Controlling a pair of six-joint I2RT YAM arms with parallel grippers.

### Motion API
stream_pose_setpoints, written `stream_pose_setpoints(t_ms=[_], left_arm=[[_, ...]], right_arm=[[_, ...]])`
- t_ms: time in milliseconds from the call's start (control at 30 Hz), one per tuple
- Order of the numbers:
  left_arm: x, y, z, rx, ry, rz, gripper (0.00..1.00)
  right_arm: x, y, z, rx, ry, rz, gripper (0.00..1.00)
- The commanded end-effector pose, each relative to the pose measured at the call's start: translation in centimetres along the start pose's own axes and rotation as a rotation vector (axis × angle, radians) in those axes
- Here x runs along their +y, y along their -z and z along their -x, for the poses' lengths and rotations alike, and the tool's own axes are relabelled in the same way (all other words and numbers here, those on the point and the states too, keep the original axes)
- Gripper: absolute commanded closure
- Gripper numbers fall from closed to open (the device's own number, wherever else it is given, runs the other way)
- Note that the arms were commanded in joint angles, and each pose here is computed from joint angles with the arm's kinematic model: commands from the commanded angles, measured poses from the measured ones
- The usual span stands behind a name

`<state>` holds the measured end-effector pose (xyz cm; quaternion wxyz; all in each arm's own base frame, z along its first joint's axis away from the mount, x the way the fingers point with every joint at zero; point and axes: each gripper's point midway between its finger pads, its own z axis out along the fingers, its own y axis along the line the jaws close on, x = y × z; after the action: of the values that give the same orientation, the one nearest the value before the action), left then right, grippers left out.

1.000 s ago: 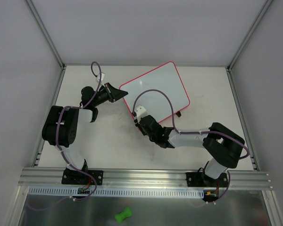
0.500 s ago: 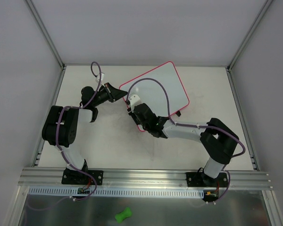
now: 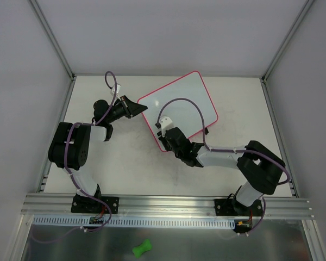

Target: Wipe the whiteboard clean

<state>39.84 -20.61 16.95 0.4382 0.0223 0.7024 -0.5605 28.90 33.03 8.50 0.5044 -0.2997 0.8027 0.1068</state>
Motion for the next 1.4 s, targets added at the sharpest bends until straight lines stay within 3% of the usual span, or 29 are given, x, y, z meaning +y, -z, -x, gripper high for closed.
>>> stream_pose_setpoints(t_ms=[0, 233, 400, 533, 633, 967, 1367], left_arm=[[-0.6, 0.1, -1.9, 0.074, -0.055, -0.039, 1.0], [-0.6, 0.1, -1.8, 0.074, -0.056, -0.037, 1.0], [-0.5, 0.0, -1.8, 0.074, -0.056, -0.036, 1.0], [-0.5, 0.0, -1.8, 0.072, -0.056, -0.034, 1.0], [-0.4, 0.1, -1.9, 0.073, -0.055, -0.029, 1.0], [-0.2, 0.3, -1.7, 0.066, -0.052, -0.022, 1.0], [-0.2, 0.3, -1.7, 0.061, -0.049, -0.012, 1.0]], right_arm=[[-2.1, 1.1, -2.7, 0.058, -0.039, -0.044, 1.0], [-3.3, 2.1, -0.7, 0.028, -0.047, -0.042, 1.0], [-3.6, 3.8, 5.6, 0.005, -0.05, -0.02, 1.0], [-3.1, 4.6, 6.6, 0.16, -0.045, 0.008, 1.0], [-2.6, 5.5, 4.1, 0.268, -0.054, 0.034, 1.0], [-3.9, 10.2, -5.0, 0.438, -0.14, 0.016, 1.0], [-3.9, 11.6, -10.2, 0.545, -0.17, 0.001, 0.96]])
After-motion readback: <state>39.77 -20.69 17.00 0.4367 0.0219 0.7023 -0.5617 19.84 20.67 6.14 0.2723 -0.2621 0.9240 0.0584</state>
